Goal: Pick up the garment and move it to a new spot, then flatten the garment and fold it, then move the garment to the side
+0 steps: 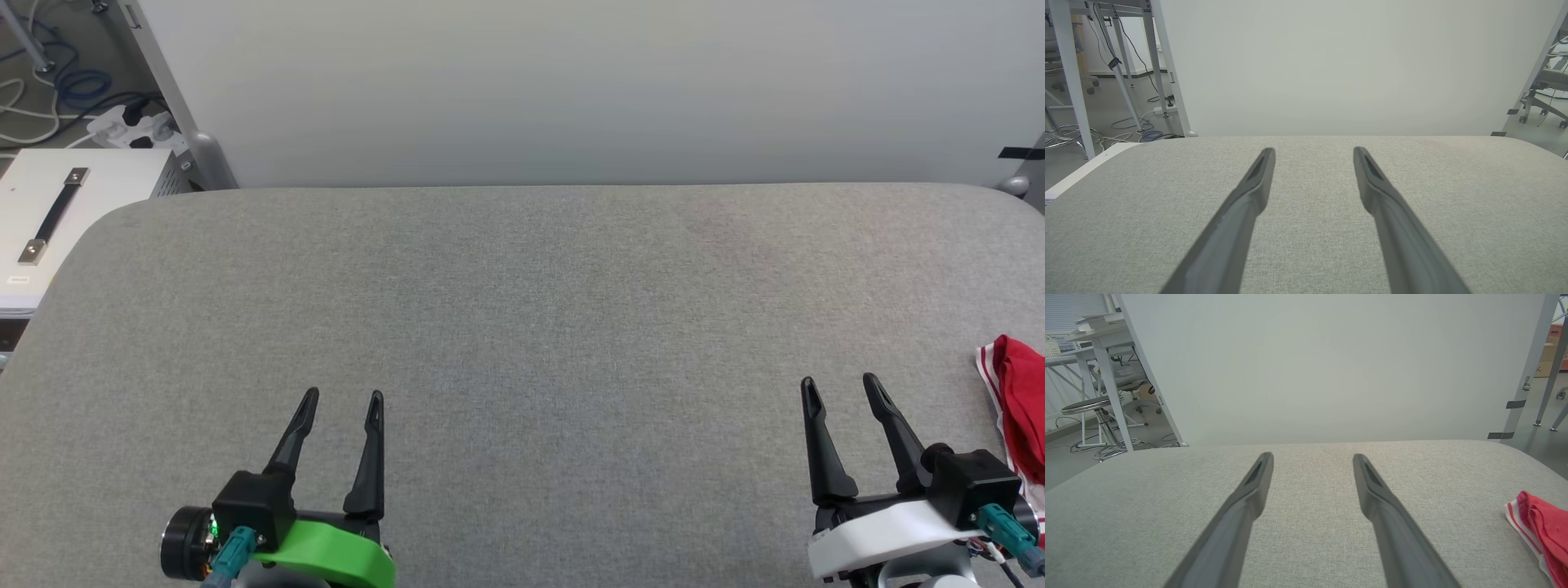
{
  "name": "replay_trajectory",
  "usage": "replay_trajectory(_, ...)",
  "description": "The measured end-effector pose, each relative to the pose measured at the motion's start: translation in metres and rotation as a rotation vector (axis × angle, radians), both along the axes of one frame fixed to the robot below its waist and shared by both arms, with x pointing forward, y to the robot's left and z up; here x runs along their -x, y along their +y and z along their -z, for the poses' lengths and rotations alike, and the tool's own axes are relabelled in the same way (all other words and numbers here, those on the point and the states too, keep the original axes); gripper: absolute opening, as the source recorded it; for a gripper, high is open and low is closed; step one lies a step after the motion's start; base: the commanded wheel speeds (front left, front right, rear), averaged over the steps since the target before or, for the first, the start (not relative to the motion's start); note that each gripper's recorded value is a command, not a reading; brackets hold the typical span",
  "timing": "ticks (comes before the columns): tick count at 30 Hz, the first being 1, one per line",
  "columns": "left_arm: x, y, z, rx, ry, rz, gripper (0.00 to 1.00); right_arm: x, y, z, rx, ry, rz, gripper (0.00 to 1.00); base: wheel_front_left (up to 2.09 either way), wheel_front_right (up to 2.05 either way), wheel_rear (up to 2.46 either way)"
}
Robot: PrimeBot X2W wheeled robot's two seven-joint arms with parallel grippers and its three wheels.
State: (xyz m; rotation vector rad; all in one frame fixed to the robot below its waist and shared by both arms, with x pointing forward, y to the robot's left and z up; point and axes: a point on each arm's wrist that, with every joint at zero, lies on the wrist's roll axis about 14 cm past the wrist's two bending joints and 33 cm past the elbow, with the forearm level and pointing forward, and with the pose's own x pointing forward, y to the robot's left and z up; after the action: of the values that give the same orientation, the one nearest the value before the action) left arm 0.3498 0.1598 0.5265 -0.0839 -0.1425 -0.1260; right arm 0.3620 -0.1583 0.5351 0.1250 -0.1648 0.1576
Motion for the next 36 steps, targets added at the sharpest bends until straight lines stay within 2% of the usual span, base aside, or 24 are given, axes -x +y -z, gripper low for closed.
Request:
replay_trajectory(13, 0.0, 0.0013, 0.0013, 0.039, 0.006, -0.004, 1.0, 0.0, 0.002, -0.0002, -0.01, 0.0, 0.001, 1.0, 0.0, 0.0, 0.0)
replay_trajectory(14, -0.0002, 0.0012, 0.0001, 0.044, 0.003, -0.004, 0.0, 0.0, 0.0021, 0.0, -0.009, 0.0, 0.001, 0.0, 0.0, 0.0, 0.0)
replay_trajectory(36, -0.002, 0.001, 0.003, 0.021, 0.032, -0.009, 0.0, -0.0003, 0.002, 0.0046, 0.017, 0.032, 0.001, 0.0, 0.0, 0.0, 0.0)
